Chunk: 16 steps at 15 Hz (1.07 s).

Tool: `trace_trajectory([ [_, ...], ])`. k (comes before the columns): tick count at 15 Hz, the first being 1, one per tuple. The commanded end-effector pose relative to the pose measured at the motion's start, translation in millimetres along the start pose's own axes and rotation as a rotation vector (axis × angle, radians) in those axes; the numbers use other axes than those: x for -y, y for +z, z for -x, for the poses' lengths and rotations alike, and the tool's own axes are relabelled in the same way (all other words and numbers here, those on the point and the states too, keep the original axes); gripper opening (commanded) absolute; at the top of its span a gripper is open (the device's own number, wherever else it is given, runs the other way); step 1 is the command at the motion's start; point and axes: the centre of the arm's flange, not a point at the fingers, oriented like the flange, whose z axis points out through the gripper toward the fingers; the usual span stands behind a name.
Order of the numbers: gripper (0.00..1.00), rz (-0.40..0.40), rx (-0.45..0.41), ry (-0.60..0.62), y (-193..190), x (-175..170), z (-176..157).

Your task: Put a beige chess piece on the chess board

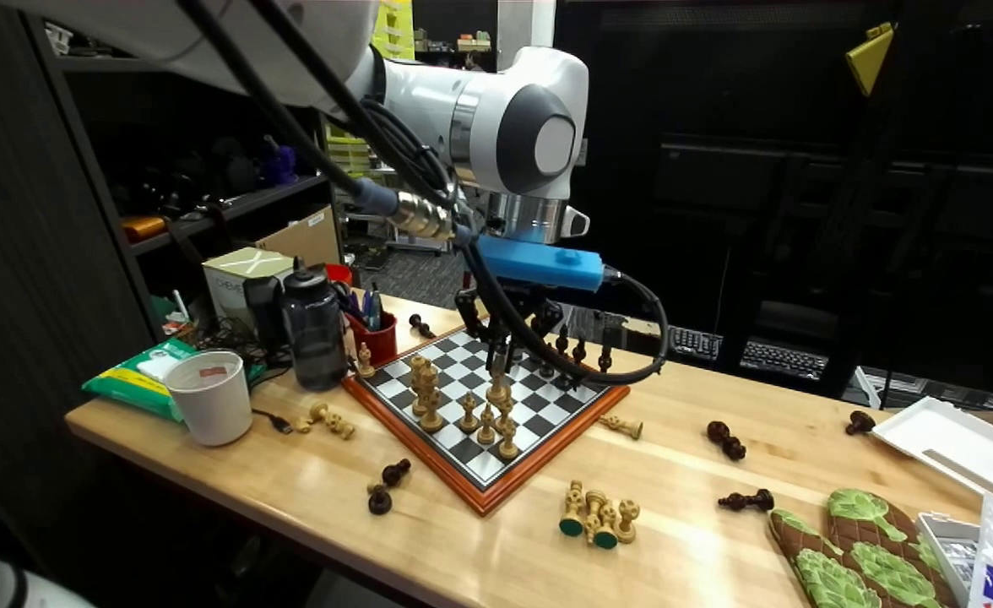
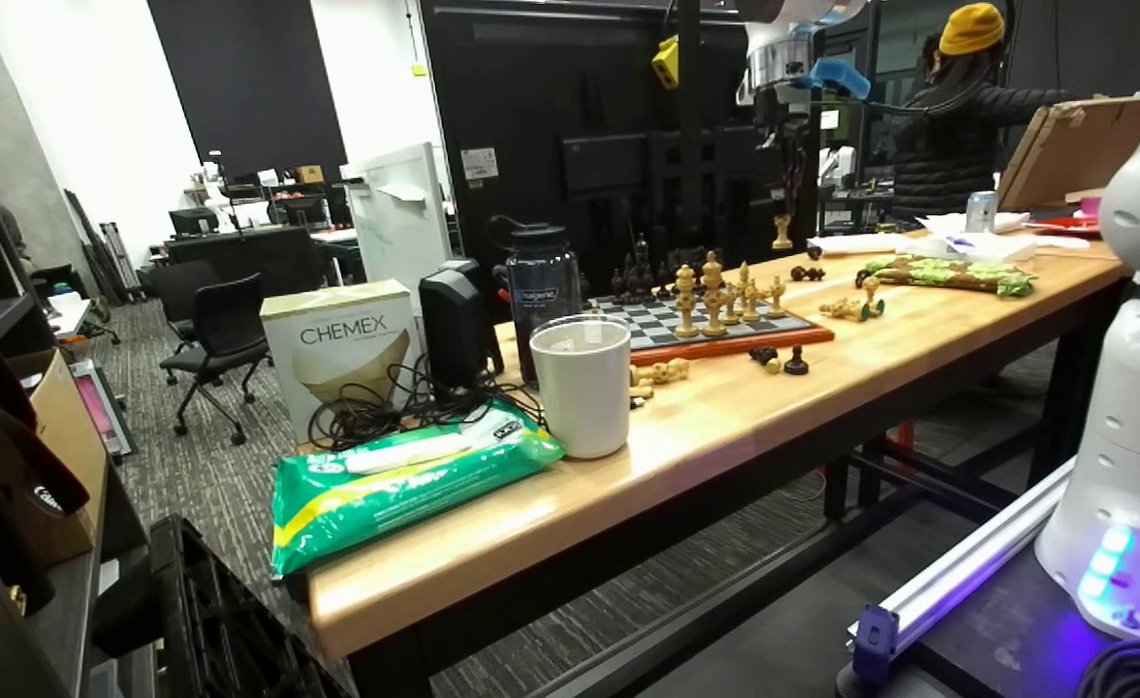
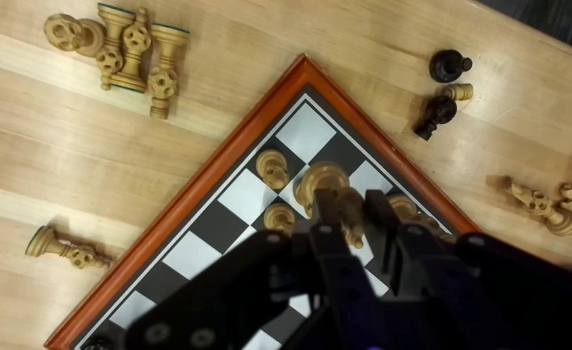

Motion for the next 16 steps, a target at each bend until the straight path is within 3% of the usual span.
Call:
trace_trajectory([
  [1, 0.20, 0.000, 0.000, -0.002, 0.0, -0.4, -0.7],
  [9, 0.20, 0.002, -0.003, -0.005, -2.0, -0.6, -1.2],
  [10, 0.05, 0.011, -0.001, -0.011, -4.7, 0.3, -4.4],
  [16, 0.05, 0.054, 0.014, -0.106, -26.7, 20.4, -41.5],
])
